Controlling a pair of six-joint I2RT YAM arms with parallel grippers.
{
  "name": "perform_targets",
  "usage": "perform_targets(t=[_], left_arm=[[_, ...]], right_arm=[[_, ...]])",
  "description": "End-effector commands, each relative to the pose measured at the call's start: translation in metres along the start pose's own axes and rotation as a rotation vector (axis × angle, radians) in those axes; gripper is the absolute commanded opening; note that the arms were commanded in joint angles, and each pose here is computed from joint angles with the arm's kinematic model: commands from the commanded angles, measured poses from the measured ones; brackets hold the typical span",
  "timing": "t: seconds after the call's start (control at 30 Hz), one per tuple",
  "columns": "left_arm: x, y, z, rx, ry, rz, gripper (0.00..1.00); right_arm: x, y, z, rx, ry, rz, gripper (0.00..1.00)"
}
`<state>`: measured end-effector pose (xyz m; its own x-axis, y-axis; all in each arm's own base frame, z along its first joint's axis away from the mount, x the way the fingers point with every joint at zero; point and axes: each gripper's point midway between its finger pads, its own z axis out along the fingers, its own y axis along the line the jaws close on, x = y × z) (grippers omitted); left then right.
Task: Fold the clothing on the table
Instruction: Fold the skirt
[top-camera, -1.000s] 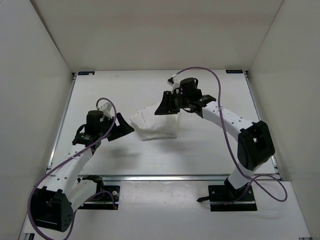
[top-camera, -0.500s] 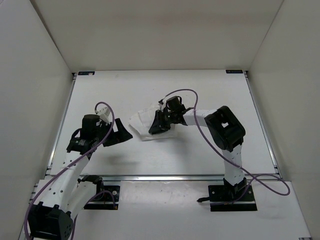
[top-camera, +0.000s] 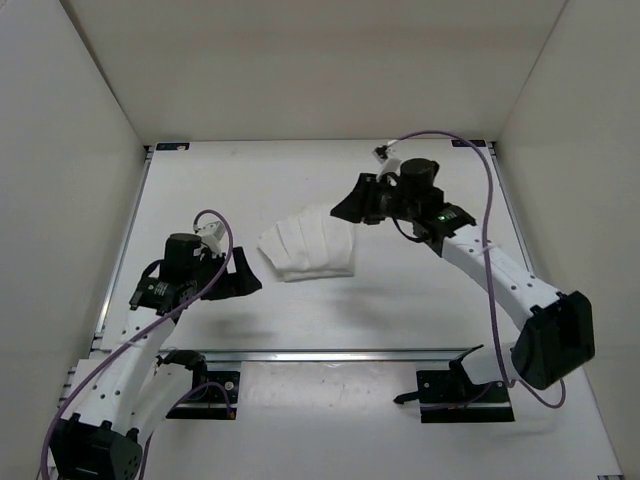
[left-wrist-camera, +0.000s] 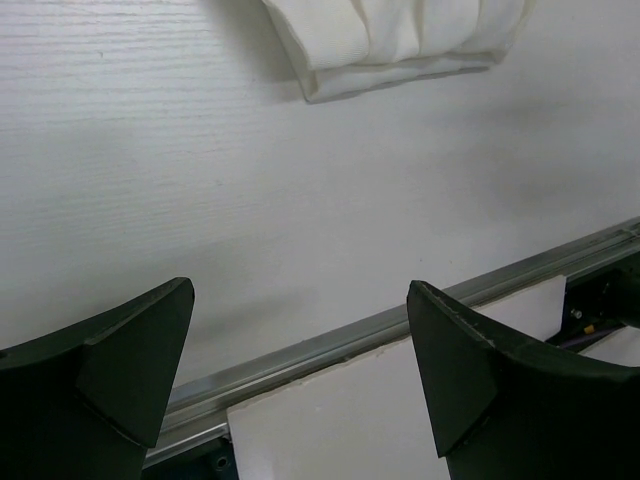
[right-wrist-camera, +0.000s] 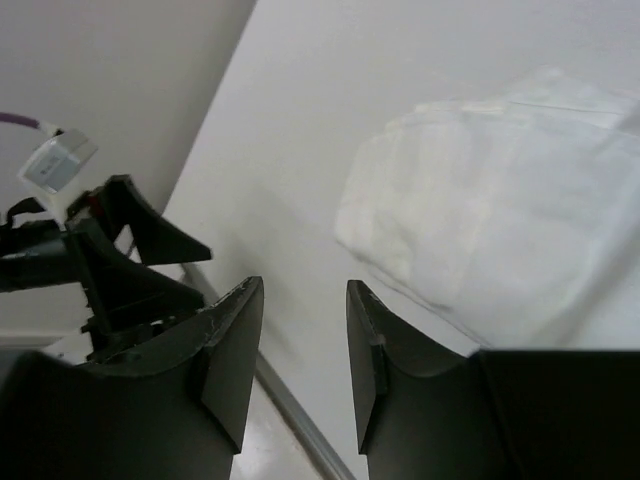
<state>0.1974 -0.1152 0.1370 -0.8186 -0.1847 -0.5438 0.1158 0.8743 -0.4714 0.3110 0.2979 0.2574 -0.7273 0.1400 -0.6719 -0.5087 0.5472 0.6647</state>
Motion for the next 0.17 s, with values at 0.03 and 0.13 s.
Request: perform_targets(t=[0.03,0.13], left_arm=[[-0.004,-0.005,-0.009,0.006,-0.020,0.069,0.99],[-0.002,0.001,-0.008,-0.029,0.001,0.069,0.98]], right_arm=[[0.023,-0.056,-0.024,0.179,0.027,0.014,0.36],[0.024,-0.064,-0.029,0.222,0.030,-0.022,0.38]])
